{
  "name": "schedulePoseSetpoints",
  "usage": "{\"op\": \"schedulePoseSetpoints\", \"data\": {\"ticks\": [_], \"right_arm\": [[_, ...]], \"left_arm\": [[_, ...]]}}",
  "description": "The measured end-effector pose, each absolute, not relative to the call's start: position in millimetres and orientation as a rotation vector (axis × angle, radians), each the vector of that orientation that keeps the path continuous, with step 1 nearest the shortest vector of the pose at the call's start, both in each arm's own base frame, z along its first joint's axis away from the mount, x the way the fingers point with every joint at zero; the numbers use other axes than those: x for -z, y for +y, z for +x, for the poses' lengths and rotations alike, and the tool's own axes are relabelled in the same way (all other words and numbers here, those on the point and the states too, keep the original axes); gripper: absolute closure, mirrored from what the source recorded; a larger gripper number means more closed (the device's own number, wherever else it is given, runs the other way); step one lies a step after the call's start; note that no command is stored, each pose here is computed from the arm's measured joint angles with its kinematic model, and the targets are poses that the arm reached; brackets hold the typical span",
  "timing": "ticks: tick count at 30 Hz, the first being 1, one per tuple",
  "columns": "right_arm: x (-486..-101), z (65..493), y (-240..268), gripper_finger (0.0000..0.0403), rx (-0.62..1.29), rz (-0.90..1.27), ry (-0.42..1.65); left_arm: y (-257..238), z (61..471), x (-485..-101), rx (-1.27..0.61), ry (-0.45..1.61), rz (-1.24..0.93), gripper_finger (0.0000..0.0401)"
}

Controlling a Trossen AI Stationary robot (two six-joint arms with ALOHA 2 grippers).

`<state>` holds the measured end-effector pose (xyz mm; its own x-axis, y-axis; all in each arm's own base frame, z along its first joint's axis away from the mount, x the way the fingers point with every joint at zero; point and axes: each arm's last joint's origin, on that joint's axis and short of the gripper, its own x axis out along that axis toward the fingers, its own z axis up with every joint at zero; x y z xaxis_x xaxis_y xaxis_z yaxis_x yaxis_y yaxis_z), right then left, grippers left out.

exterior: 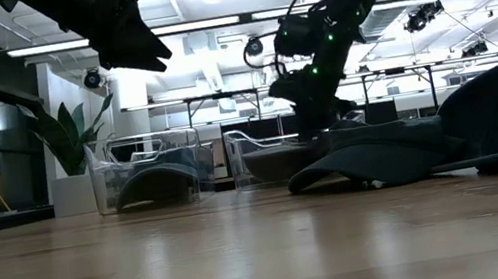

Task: Pick & Place hat
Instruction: Put the left gray cap into the right transparent bin, then put the top blue cap into the left transparent bin

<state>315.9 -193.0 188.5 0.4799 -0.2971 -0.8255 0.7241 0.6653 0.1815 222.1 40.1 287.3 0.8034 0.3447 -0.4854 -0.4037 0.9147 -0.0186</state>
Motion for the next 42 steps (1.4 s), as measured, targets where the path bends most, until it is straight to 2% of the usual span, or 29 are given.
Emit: {"op": "schedulePoseSetpoints", "data": {"ticks": [4, 19, 27, 42], "right_arm": [[-203.4, 318.4, -189.6, 0.0403, 0.647, 0.53, 0.785], [-250.3, 313.6, -146.4, 0.0402, 0.492, 0.359, 0.761], [-268.3, 307.8, -90.5, 0.0402, 0.429, 0.245, 0.85], [-263.3, 311.1, 29.7, 0.0402, 0.345, 0.171, 0.912]], "left_arm": [[40.0, 222.1, -287.1, -0.401, 0.497, -0.123, 0.016], [39.8, 221.0, -285.3, -0.398, 0.52, -0.123, 0.016], [39.6, 220.3, -284.0, -0.396, 0.536, -0.115, 0.016], [39.4, 218.8, -279.1, -0.396, 0.59, -0.107, 0.016]]}}
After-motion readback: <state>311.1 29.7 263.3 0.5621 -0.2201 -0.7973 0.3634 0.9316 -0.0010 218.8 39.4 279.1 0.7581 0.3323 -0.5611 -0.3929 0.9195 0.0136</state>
